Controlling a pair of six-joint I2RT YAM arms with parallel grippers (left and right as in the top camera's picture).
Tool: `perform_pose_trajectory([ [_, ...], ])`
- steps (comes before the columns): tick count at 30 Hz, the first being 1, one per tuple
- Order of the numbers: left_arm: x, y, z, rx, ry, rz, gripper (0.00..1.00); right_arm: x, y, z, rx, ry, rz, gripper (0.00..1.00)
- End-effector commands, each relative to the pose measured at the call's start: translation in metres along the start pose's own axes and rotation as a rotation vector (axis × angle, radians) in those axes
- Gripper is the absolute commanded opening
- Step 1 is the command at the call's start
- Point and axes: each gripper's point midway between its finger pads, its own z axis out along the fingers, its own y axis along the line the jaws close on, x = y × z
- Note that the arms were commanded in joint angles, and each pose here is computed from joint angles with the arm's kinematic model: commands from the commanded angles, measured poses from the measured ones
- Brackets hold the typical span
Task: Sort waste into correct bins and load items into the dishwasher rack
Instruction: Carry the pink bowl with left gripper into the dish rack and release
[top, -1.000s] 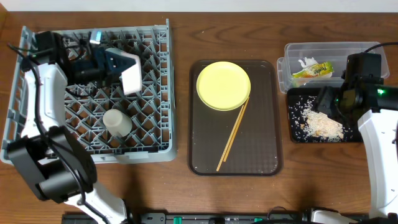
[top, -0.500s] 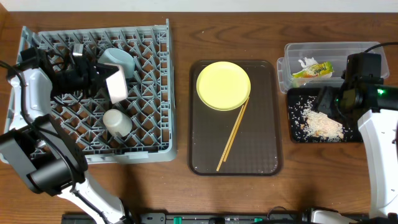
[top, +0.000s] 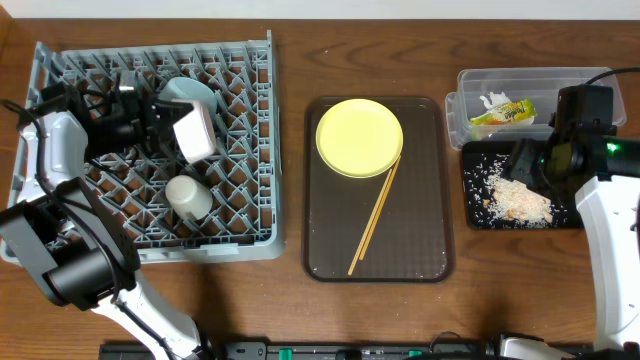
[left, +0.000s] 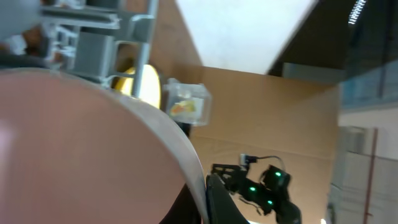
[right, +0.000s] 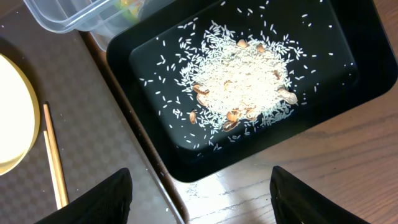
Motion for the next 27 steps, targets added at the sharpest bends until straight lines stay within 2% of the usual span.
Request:
perform_pose_trajectory([
  [1, -0.001, 0.029, -0.001, -0.145, -0.007, -0.007, 0.06, -0.004, -0.004, -0.004, 0.010, -0.019, 0.000, 0.69],
  [8, 0.000, 0.034, -0.001, -0.151, -0.006, -0.016, 0.06, -0.004, -0.004, -0.004, 0.010, -0.019, 0.000, 0.69],
  [14, -0.007, 0.076, -0.023, -0.396, -0.050, -0.030, 0.07, -0.003, -0.004, -0.004, 0.012, -0.014, -0.001, 0.69],
  [16, -0.010, 0.085, -0.034, -0.443, -0.071, -0.039, 0.17, -0.003, -0.004, -0.004, 0.012, -0.014, -0.001, 0.69],
  [19, -0.015, 0.090, -0.048, -0.453, -0.108, -0.048, 0.38, -0.003, -0.004, -0.004, 0.011, -0.014, 0.000, 0.69],
  [27, -0.024, 0.072, -0.075, -0.450, -0.190, -0.009, 0.54, -0.003, -0.004, -0.004, 0.011, -0.016, 0.000, 0.69],
])
